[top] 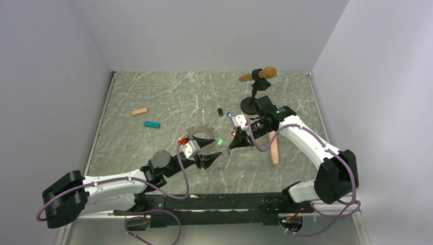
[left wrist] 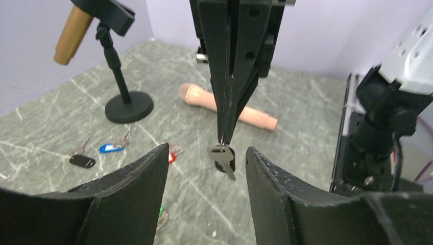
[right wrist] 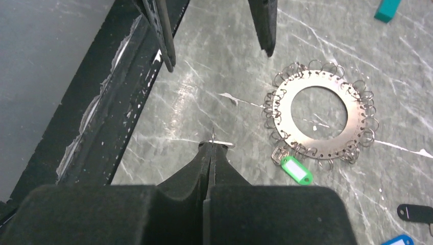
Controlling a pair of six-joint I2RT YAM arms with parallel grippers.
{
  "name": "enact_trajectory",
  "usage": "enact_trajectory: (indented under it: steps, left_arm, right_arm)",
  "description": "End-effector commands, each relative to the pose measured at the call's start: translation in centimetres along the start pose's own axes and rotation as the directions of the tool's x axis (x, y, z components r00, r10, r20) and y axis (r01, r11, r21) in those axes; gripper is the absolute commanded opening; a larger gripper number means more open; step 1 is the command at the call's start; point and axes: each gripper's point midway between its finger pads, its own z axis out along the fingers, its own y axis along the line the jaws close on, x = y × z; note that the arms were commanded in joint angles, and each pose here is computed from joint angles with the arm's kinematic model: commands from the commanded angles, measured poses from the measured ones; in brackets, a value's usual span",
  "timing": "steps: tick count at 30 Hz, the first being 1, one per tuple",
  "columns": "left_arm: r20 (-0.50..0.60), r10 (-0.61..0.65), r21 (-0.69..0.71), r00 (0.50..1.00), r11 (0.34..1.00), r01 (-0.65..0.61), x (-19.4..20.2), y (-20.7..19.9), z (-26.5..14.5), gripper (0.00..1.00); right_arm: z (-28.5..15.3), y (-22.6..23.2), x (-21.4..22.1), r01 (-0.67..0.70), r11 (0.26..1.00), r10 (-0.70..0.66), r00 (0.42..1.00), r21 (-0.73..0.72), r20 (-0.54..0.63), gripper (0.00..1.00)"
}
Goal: Put the keys on the keyring
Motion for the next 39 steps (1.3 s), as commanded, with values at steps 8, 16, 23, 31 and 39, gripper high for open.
enact_trajectory:
  steps: [8,16,23,31,39]
  left_arm:
    - [-0.218,0.085,0.049,0.972,0.996,-0.076,3.7,-0.1,1.9,0.59]
    - [-0.199,0.092,0.06,0.976,0.995,-0.082,3.4,-0.2,3.1,0.53]
    - [-0.201,0.085,0.087,0.976,0.994,-0.069,3.6,-0.7,3.8,0.45]
    - [-0.19,0.079,0.101,0.979,0.993,-0.06,3.5,-1.1,4.3,0.33]
    - [-0.19,0.075,0.107,0.979,0.993,-0.055,3.7,-1.2,4.6,0.2]
  right_arm:
    - [-0.3,-0.7,0.0,0.023,1.0,-0.022,0.999,0.012,-0.046,0.0]
    - [-0.1,-0.6,0.1,0.024,1.0,-0.023,0.999,0.006,-0.045,0.0]
    - [0.1,-0.5,0.1,0.023,1.0,-0.024,0.999,-0.003,-0.042,0.0]
    - [0.1,-0.4,0.2,0.02,1.0,-0.021,0.999,-0.007,-0.041,0.0]
    - [0.3,-0.3,0.2,0.019,1.0,-0.02,0.999,-0.017,-0.039,0.0]
